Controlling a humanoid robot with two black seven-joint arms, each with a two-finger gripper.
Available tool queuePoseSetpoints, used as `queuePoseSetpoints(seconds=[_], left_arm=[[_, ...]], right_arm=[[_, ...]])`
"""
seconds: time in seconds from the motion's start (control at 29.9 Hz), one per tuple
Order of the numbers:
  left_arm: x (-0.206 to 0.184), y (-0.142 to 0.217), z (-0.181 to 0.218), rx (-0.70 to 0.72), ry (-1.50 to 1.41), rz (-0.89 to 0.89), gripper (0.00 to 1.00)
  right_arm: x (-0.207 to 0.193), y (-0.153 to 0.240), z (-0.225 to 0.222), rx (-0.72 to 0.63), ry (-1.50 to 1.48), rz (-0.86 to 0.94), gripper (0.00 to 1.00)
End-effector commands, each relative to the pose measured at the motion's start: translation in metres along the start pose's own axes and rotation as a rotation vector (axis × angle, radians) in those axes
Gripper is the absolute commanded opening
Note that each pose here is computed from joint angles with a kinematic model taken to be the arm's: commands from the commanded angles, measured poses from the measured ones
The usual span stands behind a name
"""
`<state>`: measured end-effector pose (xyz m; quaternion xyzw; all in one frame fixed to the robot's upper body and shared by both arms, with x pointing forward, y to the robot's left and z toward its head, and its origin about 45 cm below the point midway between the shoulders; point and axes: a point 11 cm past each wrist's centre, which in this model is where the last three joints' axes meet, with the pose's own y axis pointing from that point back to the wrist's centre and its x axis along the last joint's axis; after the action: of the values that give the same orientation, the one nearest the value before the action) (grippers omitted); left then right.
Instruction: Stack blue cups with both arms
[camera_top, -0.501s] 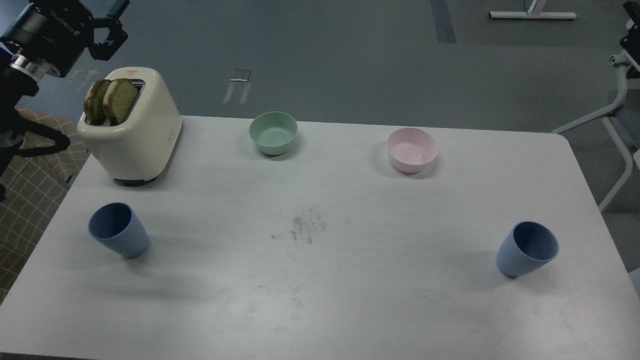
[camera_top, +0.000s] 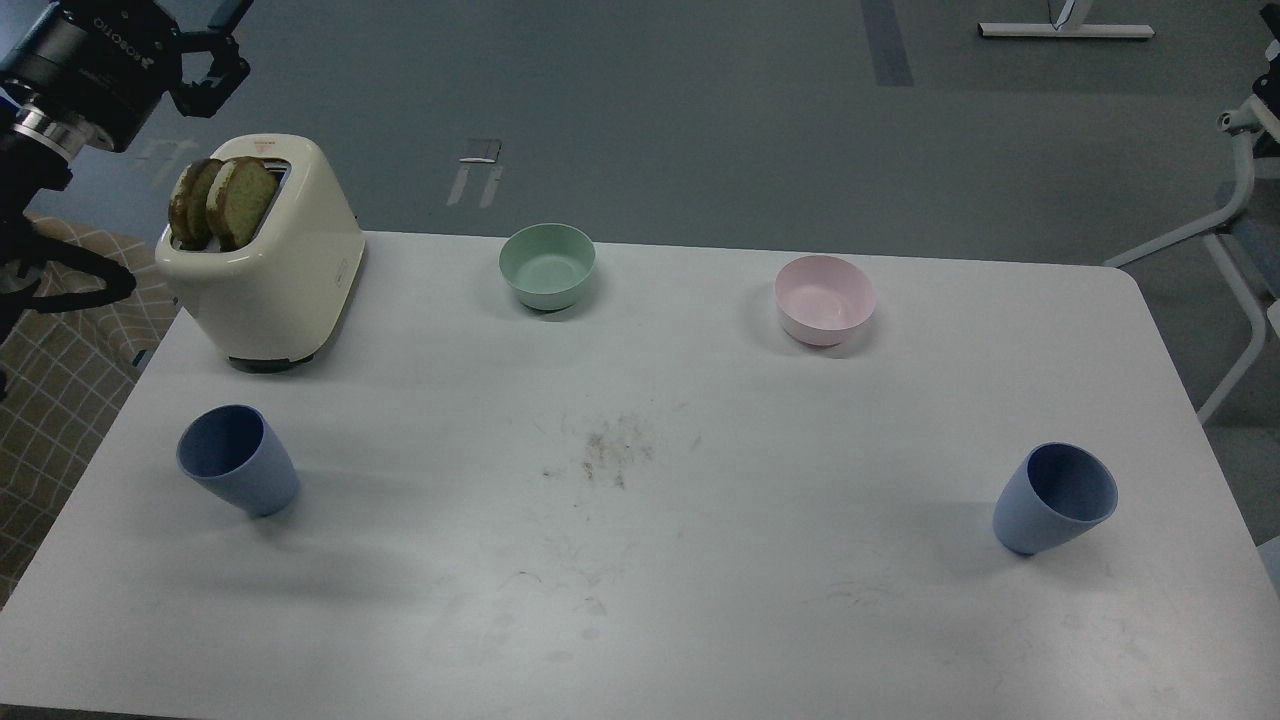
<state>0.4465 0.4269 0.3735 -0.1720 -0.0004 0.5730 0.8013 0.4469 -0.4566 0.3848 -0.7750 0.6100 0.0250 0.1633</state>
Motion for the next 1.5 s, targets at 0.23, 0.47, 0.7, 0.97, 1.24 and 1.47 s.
queuePoseSetpoints(seconds=[0.23, 0.47, 0.7, 0.97, 1.24, 1.47], left_arm=[[0.008, 0.007, 0.010, -0.008, -0.030, 0.013, 0.98], [0.014, 0.036, 0.037, 0.052, -0.167, -0.022, 0.97], [-0.003, 0.064, 0.062, 0.189, -0.443, -0.147, 0.94], [-0.018, 0.093, 0.096, 0.358, -0.953, -0.353, 0.87], [-0.029, 0.164, 0.028, 0.806, -1.296, -0.725, 0.80], [-0.002, 0.213, -0.018, 0.927, -1.568, -0.910, 0.80]], right_arm=[[-0.003, 0.005, 0.002, 0.002, 0.001, -0.013, 1.00], [0.003, 0.019, 0.003, 0.023, -0.020, 0.000, 1.00], [0.007, 0.025, 0.003, 0.030, -0.027, 0.013, 1.00], [0.009, 0.027, -0.001, 0.045, -0.030, 0.019, 1.00], [0.008, 0.026, 0.004, 0.045, -0.041, 0.019, 1.00], [0.009, 0.027, 0.003, 0.053, -0.047, 0.023, 1.00]])
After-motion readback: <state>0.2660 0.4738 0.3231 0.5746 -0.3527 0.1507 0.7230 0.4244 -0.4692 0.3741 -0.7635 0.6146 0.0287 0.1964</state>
